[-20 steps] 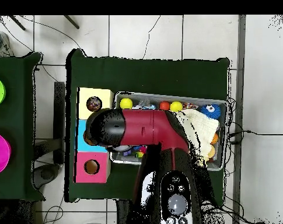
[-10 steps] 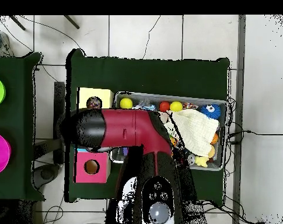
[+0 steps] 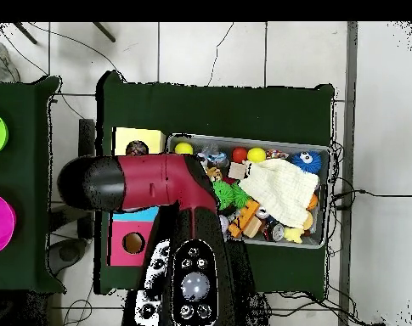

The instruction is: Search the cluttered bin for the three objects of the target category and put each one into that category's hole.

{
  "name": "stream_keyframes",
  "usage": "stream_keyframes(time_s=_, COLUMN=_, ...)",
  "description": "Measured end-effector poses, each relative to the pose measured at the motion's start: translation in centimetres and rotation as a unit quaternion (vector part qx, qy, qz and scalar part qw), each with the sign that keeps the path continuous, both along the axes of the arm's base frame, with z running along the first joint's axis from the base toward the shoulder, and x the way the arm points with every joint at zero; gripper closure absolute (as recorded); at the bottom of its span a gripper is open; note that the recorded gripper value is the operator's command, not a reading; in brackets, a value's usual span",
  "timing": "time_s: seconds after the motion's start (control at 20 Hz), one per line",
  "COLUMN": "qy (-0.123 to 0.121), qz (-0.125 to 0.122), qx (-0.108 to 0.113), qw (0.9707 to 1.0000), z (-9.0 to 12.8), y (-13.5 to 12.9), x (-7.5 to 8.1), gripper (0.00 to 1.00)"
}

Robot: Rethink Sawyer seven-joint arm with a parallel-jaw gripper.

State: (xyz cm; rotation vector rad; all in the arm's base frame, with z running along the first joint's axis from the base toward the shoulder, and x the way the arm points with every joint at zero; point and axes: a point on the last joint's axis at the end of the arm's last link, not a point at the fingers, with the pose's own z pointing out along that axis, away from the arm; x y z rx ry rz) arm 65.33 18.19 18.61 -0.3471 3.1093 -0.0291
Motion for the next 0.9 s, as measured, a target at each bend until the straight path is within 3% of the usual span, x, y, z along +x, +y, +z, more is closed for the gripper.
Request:
stream_keyframes(time_s=0.15, qy=-0.024, qz=0.001, qx=0.004, qw=0.9997, z=-1.1, y=0.8, x=0.9, gripper=1.0)
stream_keyframes(time_s=0.2, qy=-0.044, qz=-0.003, qx=0.009, qw=0.999, z=-2.1, y=1.4, x=1.5, gripper=1.0)
stream_keyframes(time_s=0.45, qy=-0.073, qz=-0.021, qx=0.018, qw=0.997, z=-3.9, y=1.8, x=2.4, gripper=1.0)
stream_keyframes(time_s=0.65, qy=-0.079, qz=-0.032, qx=0.015, qw=0.9962, z=-5.2, y=1.4, x=2.6, gripper=1.0)
stream_keyframes(time_s=0.9, qy=-0.067, qz=-0.052, qx=-0.003, qw=0.9964, z=-7.2, y=0.6, x=2.1, gripper=1.0)
